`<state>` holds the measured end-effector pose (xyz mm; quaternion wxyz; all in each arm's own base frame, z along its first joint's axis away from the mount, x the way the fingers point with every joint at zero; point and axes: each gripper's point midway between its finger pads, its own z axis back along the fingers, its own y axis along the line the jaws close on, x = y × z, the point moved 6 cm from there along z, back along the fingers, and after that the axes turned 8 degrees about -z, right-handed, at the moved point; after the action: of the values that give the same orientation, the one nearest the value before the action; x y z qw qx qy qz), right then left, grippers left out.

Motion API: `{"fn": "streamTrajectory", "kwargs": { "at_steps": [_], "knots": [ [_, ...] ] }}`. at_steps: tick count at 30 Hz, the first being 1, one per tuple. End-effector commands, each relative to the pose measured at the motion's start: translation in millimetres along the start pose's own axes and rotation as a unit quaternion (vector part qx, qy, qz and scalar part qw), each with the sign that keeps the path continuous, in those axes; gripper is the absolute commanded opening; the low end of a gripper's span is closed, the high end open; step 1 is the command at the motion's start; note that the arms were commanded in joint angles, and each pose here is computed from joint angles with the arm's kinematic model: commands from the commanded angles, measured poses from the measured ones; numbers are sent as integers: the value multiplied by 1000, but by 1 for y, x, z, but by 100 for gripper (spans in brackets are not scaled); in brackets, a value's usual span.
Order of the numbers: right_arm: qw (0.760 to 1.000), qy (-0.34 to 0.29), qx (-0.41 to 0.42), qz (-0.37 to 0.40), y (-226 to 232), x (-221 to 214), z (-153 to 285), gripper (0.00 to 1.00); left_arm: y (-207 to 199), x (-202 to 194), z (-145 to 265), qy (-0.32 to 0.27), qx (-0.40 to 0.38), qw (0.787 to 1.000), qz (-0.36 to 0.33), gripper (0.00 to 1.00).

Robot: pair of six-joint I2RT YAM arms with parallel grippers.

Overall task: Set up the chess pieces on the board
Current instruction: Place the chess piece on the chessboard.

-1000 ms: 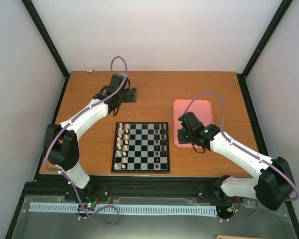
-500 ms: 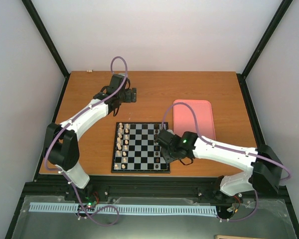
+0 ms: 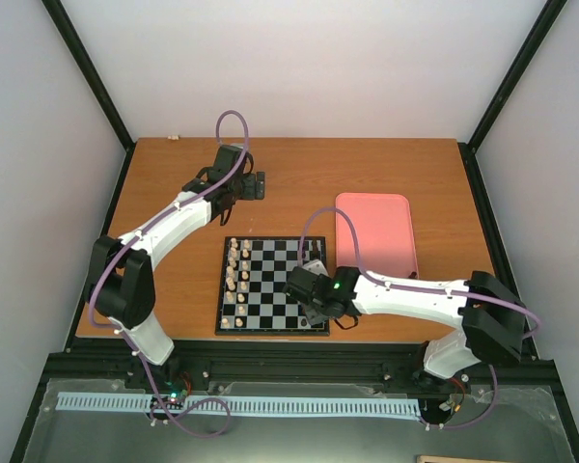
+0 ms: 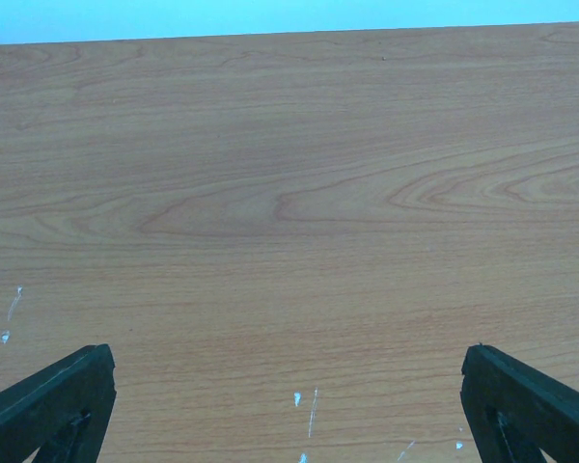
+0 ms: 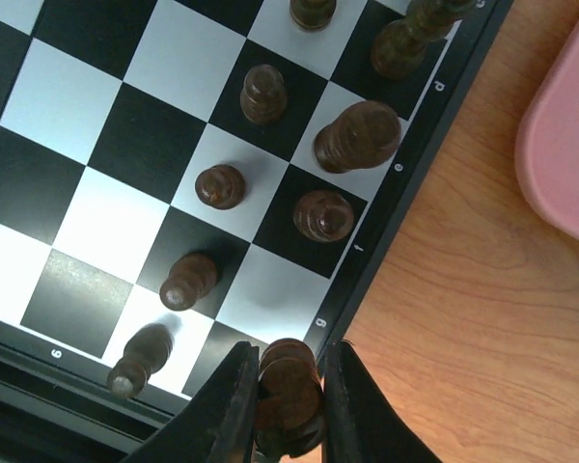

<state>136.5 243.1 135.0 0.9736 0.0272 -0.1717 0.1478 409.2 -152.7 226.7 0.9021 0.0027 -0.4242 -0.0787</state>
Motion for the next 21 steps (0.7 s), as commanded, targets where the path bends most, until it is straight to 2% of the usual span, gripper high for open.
{"fn": "streamTrajectory", "kwargs": {
  "at_steps": [1, 21],
  "knots": [
    [1000, -14, 2, -10, 9, 2, -13, 4, 0, 10, 2, -15, 0, 1000, 9, 100],
    [999, -25, -9, -20, 13, -3, -25, 4, 0, 9, 0, -12, 0, 1000, 9, 100]
  ]
}}
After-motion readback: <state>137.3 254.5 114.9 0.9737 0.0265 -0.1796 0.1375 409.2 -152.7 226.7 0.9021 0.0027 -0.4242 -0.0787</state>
